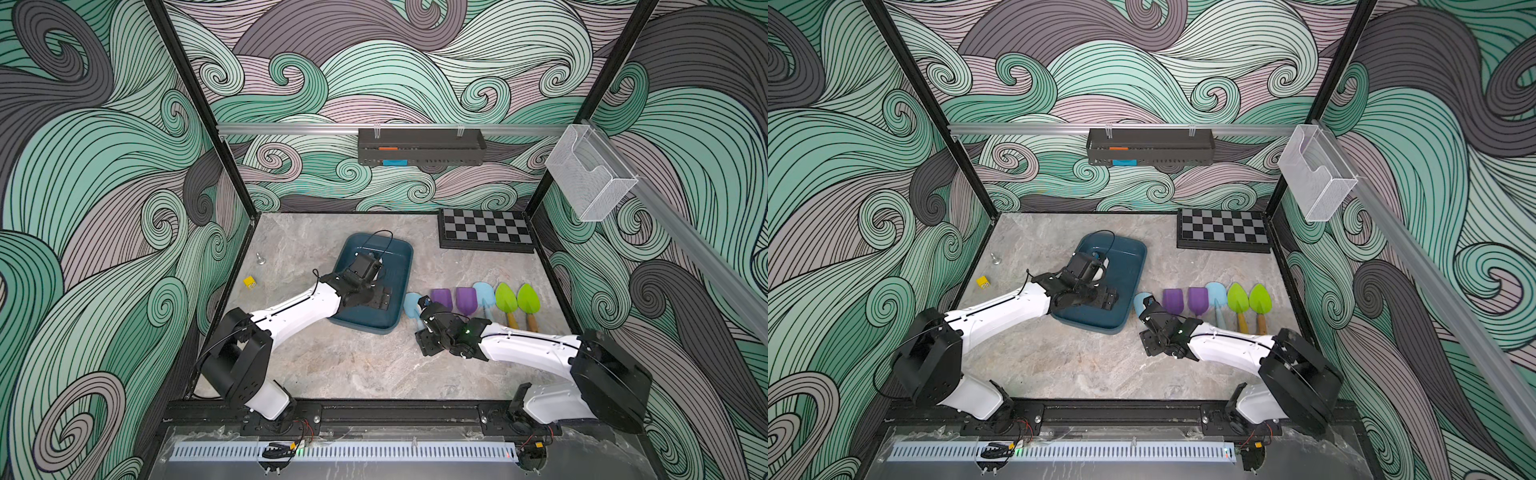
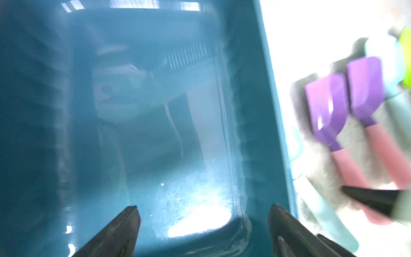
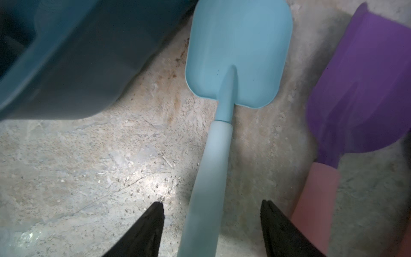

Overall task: Put the shovel into the storage box
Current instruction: Pick up the shovel from the center of the board.

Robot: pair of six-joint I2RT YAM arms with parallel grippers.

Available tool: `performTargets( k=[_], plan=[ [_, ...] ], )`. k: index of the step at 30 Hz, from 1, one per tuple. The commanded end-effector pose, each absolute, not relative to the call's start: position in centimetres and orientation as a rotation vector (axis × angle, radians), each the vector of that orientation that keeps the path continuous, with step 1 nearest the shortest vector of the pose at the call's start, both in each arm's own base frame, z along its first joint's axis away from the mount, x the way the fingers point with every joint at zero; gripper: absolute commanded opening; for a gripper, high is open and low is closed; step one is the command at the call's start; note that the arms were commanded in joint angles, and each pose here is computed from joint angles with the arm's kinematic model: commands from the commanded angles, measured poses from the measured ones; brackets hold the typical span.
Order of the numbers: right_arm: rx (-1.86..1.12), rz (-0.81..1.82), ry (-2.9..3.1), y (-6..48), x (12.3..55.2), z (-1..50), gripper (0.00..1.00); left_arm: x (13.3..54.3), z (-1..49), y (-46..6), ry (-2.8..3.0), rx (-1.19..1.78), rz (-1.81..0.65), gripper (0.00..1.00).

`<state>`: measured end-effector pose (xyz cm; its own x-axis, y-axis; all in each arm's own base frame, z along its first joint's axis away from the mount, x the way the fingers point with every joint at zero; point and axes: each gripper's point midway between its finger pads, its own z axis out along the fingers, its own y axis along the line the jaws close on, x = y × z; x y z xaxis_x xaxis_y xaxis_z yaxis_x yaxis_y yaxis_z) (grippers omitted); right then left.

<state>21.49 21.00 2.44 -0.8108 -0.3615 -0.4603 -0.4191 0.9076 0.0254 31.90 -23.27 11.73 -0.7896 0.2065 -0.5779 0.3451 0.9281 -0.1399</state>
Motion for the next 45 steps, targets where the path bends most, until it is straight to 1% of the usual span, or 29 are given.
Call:
performTargets(
  k=[1, 6, 8, 9, 14, 21, 25, 27, 29, 31, 33, 36, 40, 45],
  plan=[
    [-0.544, 0.214, 2.614, 21.8, 21.6, 2.2, 0.65, 32.1, 12.4, -22.5, 2.479, 0.339, -0.286, 0.95],
    [-0.546, 0.204, 2.638, 22.0, 21.6, 1.4, 0.49, 31.9, 12.8, -22.1, 2.460, 0.323, -0.281, 0.95],
    [-0.537, 0.198, 2.644, 21.8, 21.5, 1.2, 0.37, 31.8, 13.0, -22.0, 2.453, 0.317, -0.287, 0.95],
    [-0.533, 0.196, 2.645, 21.8, 21.6, 1.2, 0.34, 31.8, 13.1, -22.0, 2.449, 0.315, -0.290, 0.96],
    [-0.507, 0.181, 2.648, 21.1, 21.3, 1.0, 0.32, 31.7, 13.1, -21.9, 2.446, 0.322, -0.293, 0.96],
    [-0.500, 0.154, 2.651, 20.0, 20.7, 1.2, 0.17, 31.6, 12.7, -21.9, 2.450, 0.321, -0.290, 0.97],
    [-0.487, 0.156, 2.627, 19.4, 20.6, 2.4, 0.07, 31.7, 13.0, -22.2, 2.440, 0.313, -0.321, 0.97],
    [-0.482, 0.168, 2.603, 19.4, 20.7, 3.5, 0.05, 31.6, 13.0, -22.9, 2.432, 0.317, -0.370, 0.97],
    [-0.480, 0.185, 2.572, 19.4, 20.9, 4.8, 0.03, 31.2, 14.6, -23.8, 2.381, 0.321, -0.474, 0.96],
    [-0.484, 0.201, 2.540, 19.6, 21.1, 6.3, 0.02, 30.9, 15.6, -24.8, 2.351, 0.314, -0.578, 0.93],
    [-0.491, 0.210, 2.517, 19.8, 21.3, 7.6, 0.00, 30.6, 16.4, -25.8, 2.331, 0.304, -0.677, 0.87],
    [-0.502, 0.236, 2.476, 20.3, 21.8, 9.4, 0.00, 30.2, 17.6, -27.3, 2.299, 0.303, -0.819, 0.82],
    [-0.518, 0.252, 2.436, 21.2, 22.4, 11.1, 0.00, 30.1, 18.6, -28.7, 2.260, 0.272, -0.955, 0.81],
    [-0.537, 0.275, 2.397, 22.5, 22.8, 12.6, 0.00, 30.6, 17.8, -29.3, 2.291, 0.236, -0.979, 0.81]
  ],
)
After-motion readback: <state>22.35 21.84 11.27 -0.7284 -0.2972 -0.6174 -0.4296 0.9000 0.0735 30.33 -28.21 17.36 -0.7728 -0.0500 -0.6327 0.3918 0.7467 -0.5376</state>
